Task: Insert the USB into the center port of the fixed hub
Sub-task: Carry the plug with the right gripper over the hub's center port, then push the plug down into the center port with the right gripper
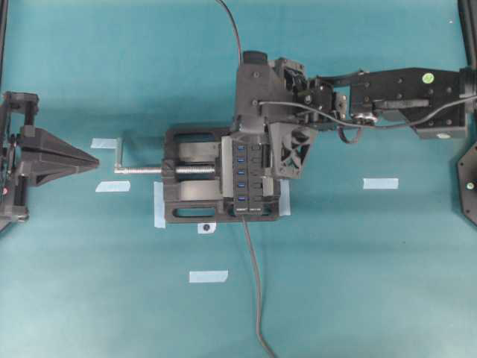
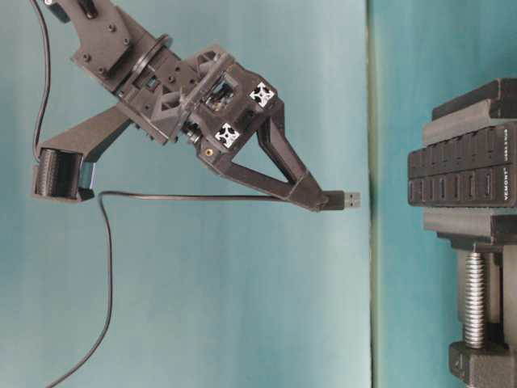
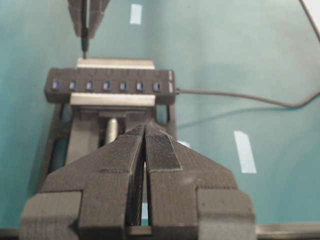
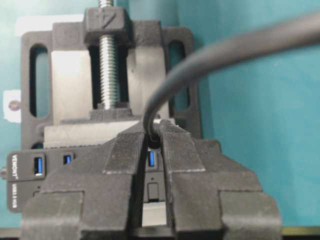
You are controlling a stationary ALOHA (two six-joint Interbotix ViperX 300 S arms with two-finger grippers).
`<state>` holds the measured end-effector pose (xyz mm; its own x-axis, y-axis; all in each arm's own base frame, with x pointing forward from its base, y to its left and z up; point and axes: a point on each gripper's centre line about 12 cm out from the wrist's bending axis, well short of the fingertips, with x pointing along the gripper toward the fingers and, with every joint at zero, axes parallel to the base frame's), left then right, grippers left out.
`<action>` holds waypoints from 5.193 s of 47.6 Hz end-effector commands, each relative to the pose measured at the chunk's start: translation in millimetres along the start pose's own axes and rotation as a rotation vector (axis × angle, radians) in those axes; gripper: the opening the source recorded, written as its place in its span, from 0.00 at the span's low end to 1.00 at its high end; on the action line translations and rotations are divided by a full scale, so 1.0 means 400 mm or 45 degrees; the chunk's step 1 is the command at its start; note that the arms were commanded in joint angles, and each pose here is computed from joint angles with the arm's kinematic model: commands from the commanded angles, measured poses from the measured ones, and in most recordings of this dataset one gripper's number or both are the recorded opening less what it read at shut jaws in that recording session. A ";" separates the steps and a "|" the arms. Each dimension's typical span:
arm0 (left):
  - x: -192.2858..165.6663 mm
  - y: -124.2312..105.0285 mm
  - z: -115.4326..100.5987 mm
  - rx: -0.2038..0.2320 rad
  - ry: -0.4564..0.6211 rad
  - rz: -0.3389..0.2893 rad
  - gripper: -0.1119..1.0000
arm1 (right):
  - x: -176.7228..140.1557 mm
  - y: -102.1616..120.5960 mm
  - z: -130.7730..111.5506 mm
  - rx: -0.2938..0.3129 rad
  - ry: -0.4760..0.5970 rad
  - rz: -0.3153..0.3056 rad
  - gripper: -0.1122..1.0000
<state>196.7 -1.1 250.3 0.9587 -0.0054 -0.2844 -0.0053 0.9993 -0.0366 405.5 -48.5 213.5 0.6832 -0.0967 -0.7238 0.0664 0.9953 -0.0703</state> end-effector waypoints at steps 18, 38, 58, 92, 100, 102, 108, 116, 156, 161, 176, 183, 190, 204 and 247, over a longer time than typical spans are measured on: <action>0.002 0.000 0.019 -0.003 -0.022 0.001 0.10 | -0.004 0.031 -0.002 0.036 -0.045 0.028 0.17; 0.001 0.000 0.031 -0.004 -0.039 0.000 0.10 | 0.042 0.042 -0.030 0.025 0.005 0.038 0.17; 0.001 0.000 0.028 -0.004 -0.035 0.000 0.10 | 0.052 0.047 -0.040 0.023 0.023 0.041 0.17; 0.002 -0.001 0.027 -0.004 -0.031 -0.001 0.10 | 0.075 0.047 -0.059 0.024 0.060 0.042 0.17; 0.001 0.000 0.030 -0.004 -0.037 0.000 0.10 | 0.076 0.047 -0.061 0.022 0.067 0.042 0.17; 0.002 -0.001 0.027 -0.004 -0.031 -0.001 0.10 | 0.075 0.046 -0.063 0.021 0.075 0.040 0.17; 0.002 0.000 0.027 -0.004 -0.031 0.001 0.10 | 0.074 0.042 -0.069 0.012 0.103 0.035 0.17; 0.002 0.000 0.027 -0.003 -0.031 0.001 0.10 | 0.070 0.036 -0.072 -0.006 0.130 0.026 0.17; 0.001 0.000 0.030 -0.004 -0.037 0.000 0.10 | 0.079 0.037 -0.068 -0.005 0.085 0.026 0.17; 0.001 0.000 0.029 -0.004 -0.035 0.000 0.10 | 0.080 0.039 -0.064 -0.005 0.065 0.028 0.17; 0.001 0.000 0.031 -0.004 -0.039 0.000 0.10 | 0.082 0.039 -0.076 0.004 0.079 0.028 0.17; 0.001 0.000 0.031 -0.004 -0.039 0.000 0.10 | 0.083 0.039 -0.081 0.008 0.077 0.029 0.17; 0.001 -0.001 0.033 -0.004 -0.041 0.000 0.10 | 0.087 0.036 -0.084 0.012 0.031 0.027 0.17; 0.001 -0.001 0.034 -0.006 -0.041 -0.002 0.10 | 0.087 0.021 -0.086 0.025 0.020 0.014 0.17; 0.002 0.000 0.031 -0.006 -0.037 0.000 0.10 | 0.094 0.023 -0.111 0.026 0.104 0.018 0.17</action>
<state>197.3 -1.2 251.8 0.9596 -0.0054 -0.2815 -0.0056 0.9993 -0.0381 399.0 -39.6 152.7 0.6208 -0.0766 -0.7802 0.0589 0.9970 -0.0511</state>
